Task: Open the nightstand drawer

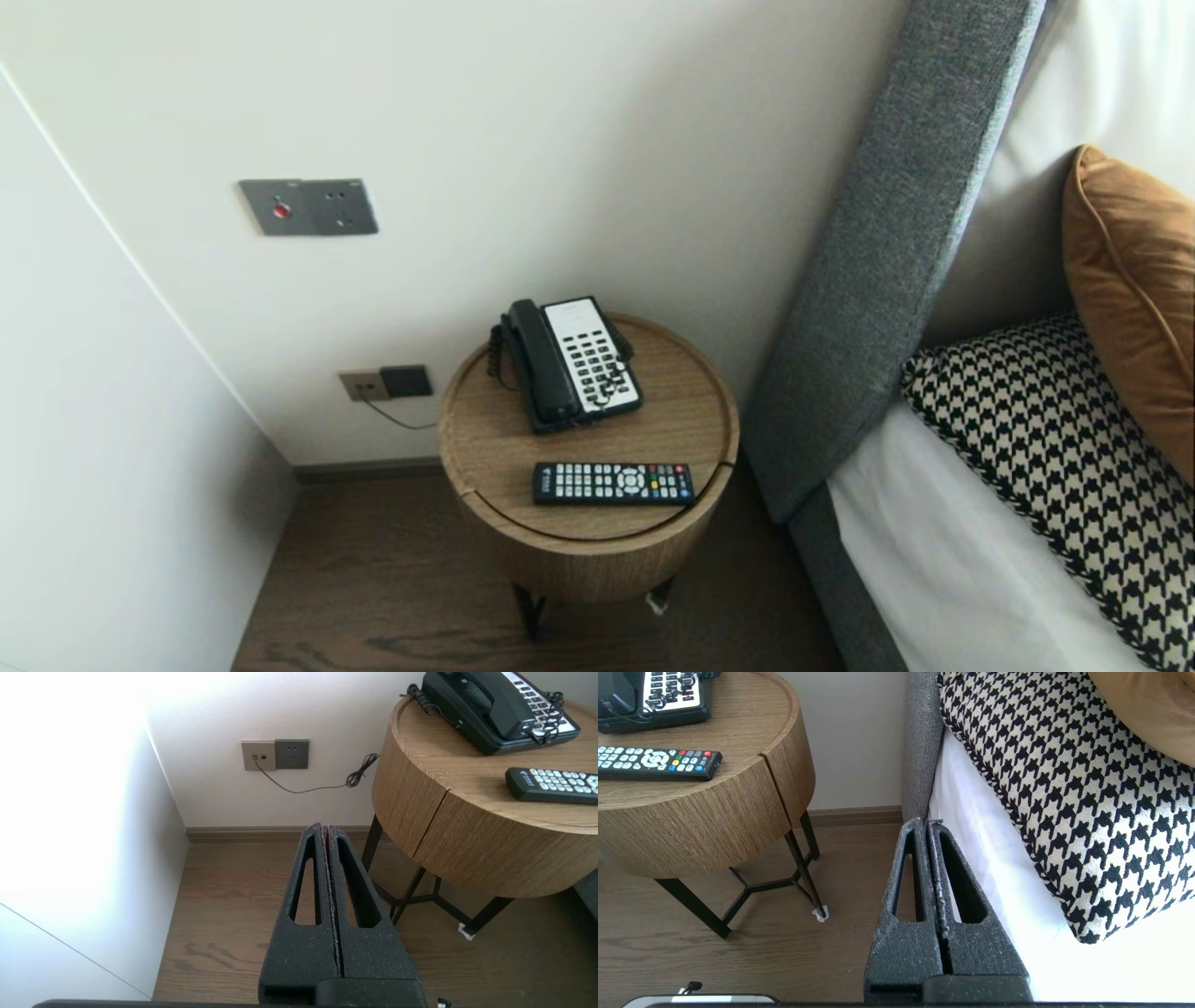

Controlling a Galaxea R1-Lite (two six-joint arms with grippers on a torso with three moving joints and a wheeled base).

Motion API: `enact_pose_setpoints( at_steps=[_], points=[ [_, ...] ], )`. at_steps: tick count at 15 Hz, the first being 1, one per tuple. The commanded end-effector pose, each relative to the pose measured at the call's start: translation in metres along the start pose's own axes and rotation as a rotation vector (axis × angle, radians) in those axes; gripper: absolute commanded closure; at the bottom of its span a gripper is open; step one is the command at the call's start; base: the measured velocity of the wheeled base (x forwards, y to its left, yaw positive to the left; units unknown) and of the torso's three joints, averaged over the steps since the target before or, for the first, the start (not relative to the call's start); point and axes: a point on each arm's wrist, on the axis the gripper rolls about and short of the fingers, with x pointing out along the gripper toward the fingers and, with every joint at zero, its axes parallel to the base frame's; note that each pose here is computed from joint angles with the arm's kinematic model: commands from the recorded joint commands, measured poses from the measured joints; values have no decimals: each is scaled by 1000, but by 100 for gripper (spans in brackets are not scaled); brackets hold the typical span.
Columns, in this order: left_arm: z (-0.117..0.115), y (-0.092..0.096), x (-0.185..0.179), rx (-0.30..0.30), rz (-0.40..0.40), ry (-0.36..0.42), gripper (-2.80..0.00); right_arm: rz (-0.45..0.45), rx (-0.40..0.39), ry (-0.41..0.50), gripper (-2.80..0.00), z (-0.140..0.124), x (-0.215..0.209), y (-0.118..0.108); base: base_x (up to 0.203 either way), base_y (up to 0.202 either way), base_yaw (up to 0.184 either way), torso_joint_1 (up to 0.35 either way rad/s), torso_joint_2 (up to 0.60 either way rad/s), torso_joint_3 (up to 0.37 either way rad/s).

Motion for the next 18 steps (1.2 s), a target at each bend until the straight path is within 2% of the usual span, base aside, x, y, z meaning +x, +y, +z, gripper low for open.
enact_pose_setpoints(
  at_steps=[1, 9, 11, 13, 15, 18],
  points=[
    [0, 0, 0, -1, 2, 0, 0, 3, -3, -3, 0, 1, 0, 0, 0, 0, 0, 0, 0, 0],
    [0, 0, 0, -1, 0, 0, 0, 6, -6, 12, 0, 8, -5, 0, 0, 0, 0, 0, 0, 0],
    [0, 0, 0, -1, 1, 0, 0, 25, -6, 25, 0, 29, -15, 0, 0, 0, 0, 0, 0, 0],
    [0, 0, 0, -1, 0, 0, 0, 53, -5, 84, 0, 52, -17, 0, 0, 0, 0, 0, 0, 0],
    [0, 0, 0, -1, 1, 0, 0, 67, -4, 155, 0, 78, -6, 1, 0, 0, 0, 0, 0, 0],
    [0, 0, 0, -1, 1, 0, 0, 100, -1, 214, 0, 127, 19, 1, 0, 0, 0, 0, 0, 0]
  ],
)
